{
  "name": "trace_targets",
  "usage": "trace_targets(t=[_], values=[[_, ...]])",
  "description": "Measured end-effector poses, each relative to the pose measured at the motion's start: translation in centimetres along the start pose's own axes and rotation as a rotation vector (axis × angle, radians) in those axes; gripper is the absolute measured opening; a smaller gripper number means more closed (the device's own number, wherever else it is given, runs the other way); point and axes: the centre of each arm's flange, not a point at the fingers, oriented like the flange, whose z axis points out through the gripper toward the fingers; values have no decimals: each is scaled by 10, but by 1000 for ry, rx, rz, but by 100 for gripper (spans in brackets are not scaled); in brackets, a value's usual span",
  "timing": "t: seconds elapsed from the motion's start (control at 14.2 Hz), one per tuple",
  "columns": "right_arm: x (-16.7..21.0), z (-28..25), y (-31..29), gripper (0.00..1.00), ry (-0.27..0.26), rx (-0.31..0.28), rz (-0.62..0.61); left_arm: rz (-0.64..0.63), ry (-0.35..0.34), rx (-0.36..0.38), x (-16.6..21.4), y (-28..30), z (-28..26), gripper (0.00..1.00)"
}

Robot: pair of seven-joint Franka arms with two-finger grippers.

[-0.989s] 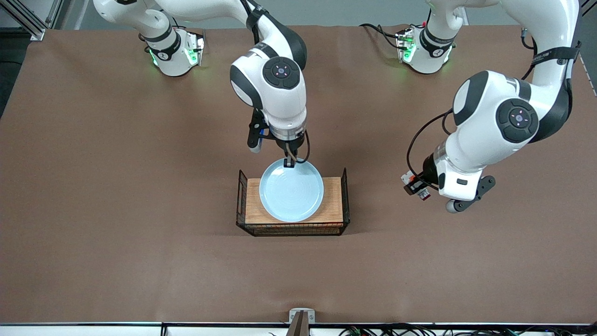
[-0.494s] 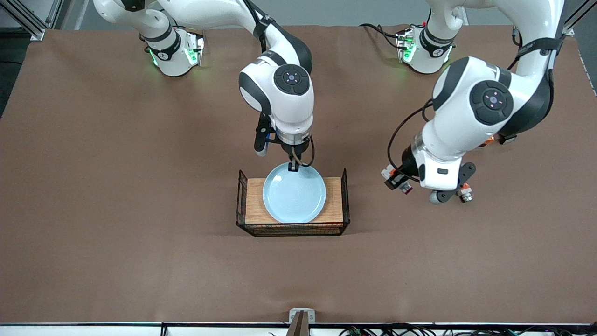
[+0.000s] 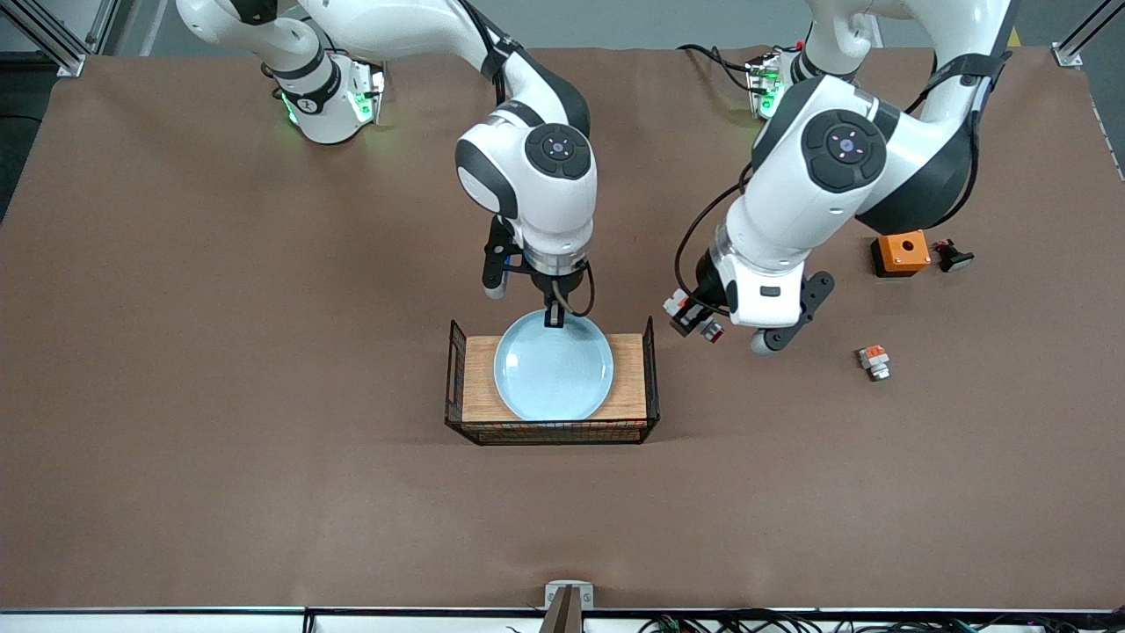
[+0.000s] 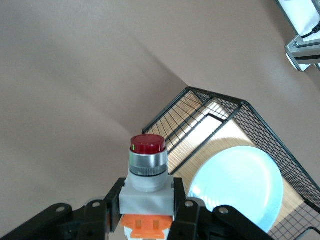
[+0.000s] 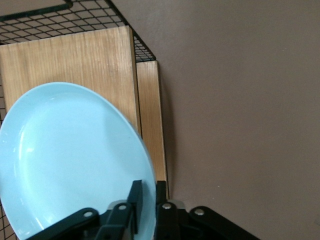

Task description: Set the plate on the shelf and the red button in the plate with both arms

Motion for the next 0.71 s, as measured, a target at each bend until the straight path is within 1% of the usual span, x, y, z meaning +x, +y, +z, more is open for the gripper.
trace_targets(t=[0.14,0.21,0.49,0.57,0.71], values=[[0,6,-1,43,4,4,-1,-35,-7,-7,-8,8,2,42],[1,8,-2,55,6,6,0,-47,-10,-10,-10,12,4,42],[0,2,-6,96,-2,18,2,-64,-17,-12,-8,18,9,42],[0,-2,-7,100,-5,22,4,-65,-17,-12,-8,18,9,42],[0,-11,-11,100,-3,22,-13,-65,-17,-14,-8,18,8,42]])
